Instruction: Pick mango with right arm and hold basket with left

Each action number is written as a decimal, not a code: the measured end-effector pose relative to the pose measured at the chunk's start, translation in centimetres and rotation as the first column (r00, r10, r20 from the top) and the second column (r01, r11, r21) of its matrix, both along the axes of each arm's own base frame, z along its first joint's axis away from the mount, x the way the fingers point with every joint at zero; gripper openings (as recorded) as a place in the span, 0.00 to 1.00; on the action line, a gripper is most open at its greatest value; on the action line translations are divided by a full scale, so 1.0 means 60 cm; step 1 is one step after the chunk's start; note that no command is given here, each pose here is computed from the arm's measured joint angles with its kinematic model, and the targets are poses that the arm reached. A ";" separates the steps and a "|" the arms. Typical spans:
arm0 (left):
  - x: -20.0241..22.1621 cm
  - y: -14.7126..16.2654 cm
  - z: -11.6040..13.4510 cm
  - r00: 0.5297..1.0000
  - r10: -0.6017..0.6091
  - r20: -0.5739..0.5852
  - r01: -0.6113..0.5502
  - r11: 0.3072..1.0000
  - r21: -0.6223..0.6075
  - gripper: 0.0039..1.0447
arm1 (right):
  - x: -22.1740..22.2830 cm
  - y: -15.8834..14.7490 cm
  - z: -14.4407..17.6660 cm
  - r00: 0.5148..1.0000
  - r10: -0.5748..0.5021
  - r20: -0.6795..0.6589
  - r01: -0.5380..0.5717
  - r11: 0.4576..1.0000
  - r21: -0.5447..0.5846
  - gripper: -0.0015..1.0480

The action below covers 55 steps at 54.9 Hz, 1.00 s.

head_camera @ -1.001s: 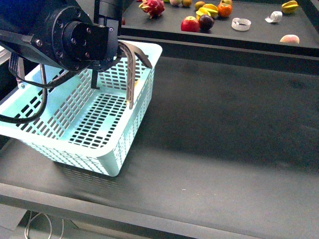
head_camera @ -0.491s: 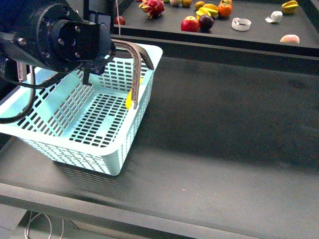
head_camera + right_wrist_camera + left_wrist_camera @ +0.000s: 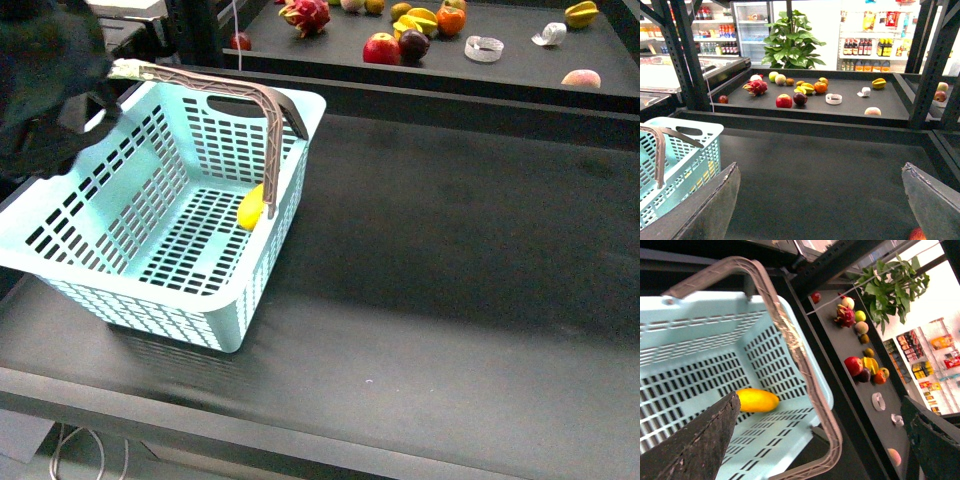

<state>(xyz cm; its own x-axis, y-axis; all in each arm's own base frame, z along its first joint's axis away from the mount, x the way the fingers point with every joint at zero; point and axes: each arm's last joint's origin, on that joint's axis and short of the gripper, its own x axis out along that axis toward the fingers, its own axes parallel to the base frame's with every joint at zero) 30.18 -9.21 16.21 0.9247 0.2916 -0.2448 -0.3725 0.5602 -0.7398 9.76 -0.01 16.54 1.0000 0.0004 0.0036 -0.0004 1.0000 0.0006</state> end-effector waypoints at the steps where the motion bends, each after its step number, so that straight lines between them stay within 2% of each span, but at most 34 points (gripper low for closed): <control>1: -0.012 0.004 0.001 1.000 0.012 -0.005 -0.012 1.000 0.007 0.92 | 0.000 0.000 0.000 1.000 0.000 0.000 0.000 1.000 0.000 0.92; 12: -0.137 0.059 -0.015 0.986 0.144 -0.083 -0.142 0.989 0.033 0.92 | 0.000 0.000 0.000 1.000 0.000 0.000 0.000 1.000 0.000 0.92; 20: -0.193 0.080 -0.013 0.976 0.206 -0.066 -0.205 0.978 0.030 0.92 | 0.000 0.000 0.000 1.000 0.000 0.000 0.000 1.000 0.000 0.92; 37: -0.218 0.081 -0.024 0.973 0.206 -0.103 -0.205 0.979 0.022 0.92 | 0.000 0.000 0.000 1.000 0.000 0.000 0.000 1.000 0.000 0.92; 41: -0.216 0.088 -0.042 0.997 -0.018 -0.080 0.023 0.998 0.055 0.82 | 0.000 0.000 0.000 1.000 0.000 0.000 0.000 1.000 0.000 0.92; 43: -0.225 0.095 -0.050 0.986 -0.158 -0.043 0.162 0.979 0.123 0.76 | 0.000 0.000 0.000 1.000 0.001 0.000 -0.001 1.000 0.000 0.92; 46: -0.229 0.099 -0.034 0.951 -0.309 0.019 0.285 0.897 0.337 0.65 | 0.000 0.000 0.000 1.000 -0.001 0.000 0.001 1.000 0.000 0.92; 49: -0.233 0.104 -0.007 0.925 -0.375 0.060 0.289 0.798 0.529 0.55 | 0.000 0.000 0.000 1.000 0.002 -0.003 -0.002 1.000 0.000 0.92; 55: -0.246 0.115 0.006 0.924 -0.383 -0.013 0.286 0.667 0.688 0.36 | 0.000 0.000 0.000 1.000 0.002 -0.001 -0.002 1.000 0.000 0.92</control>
